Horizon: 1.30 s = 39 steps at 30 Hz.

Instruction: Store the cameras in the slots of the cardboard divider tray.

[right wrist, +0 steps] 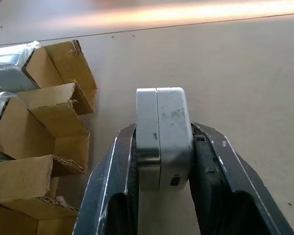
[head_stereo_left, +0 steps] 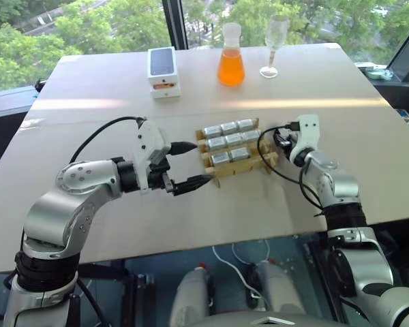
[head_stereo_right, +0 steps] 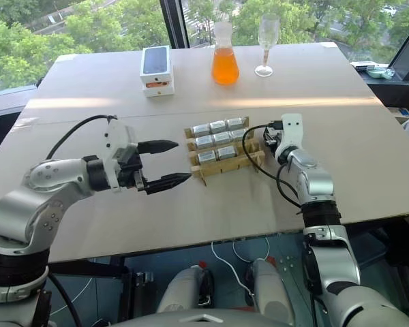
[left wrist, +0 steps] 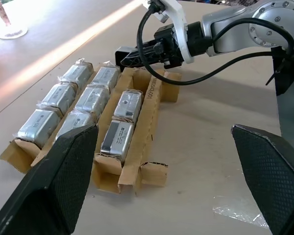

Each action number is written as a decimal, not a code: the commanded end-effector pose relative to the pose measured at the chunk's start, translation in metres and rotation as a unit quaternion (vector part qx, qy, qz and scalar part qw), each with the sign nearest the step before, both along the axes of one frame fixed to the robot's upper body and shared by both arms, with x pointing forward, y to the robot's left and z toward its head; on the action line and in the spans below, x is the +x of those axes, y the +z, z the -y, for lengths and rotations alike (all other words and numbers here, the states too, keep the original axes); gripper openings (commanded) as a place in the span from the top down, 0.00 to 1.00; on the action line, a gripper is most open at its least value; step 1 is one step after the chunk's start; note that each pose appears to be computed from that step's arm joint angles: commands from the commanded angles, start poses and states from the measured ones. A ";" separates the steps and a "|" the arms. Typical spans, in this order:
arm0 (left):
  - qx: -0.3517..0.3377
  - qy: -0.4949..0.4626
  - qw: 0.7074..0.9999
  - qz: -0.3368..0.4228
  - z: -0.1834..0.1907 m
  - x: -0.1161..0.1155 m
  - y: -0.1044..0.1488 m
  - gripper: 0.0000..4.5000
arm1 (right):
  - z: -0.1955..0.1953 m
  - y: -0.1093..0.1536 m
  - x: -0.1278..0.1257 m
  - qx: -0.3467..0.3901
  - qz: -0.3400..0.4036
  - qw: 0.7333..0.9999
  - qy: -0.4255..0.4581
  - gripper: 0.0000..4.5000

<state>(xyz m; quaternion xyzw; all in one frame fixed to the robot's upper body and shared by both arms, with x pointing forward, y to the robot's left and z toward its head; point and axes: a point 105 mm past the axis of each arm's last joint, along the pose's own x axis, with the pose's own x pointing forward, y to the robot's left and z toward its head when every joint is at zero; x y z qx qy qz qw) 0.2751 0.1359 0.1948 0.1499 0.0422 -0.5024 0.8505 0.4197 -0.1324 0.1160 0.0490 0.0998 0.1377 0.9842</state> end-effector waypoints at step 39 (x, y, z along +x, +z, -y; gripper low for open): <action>0.006 -0.007 1.000 0.027 -0.015 -0.018 0.011 0.00 | -0.039 0.056 -0.042 -0.318 0.179 0.698 0.617 0.82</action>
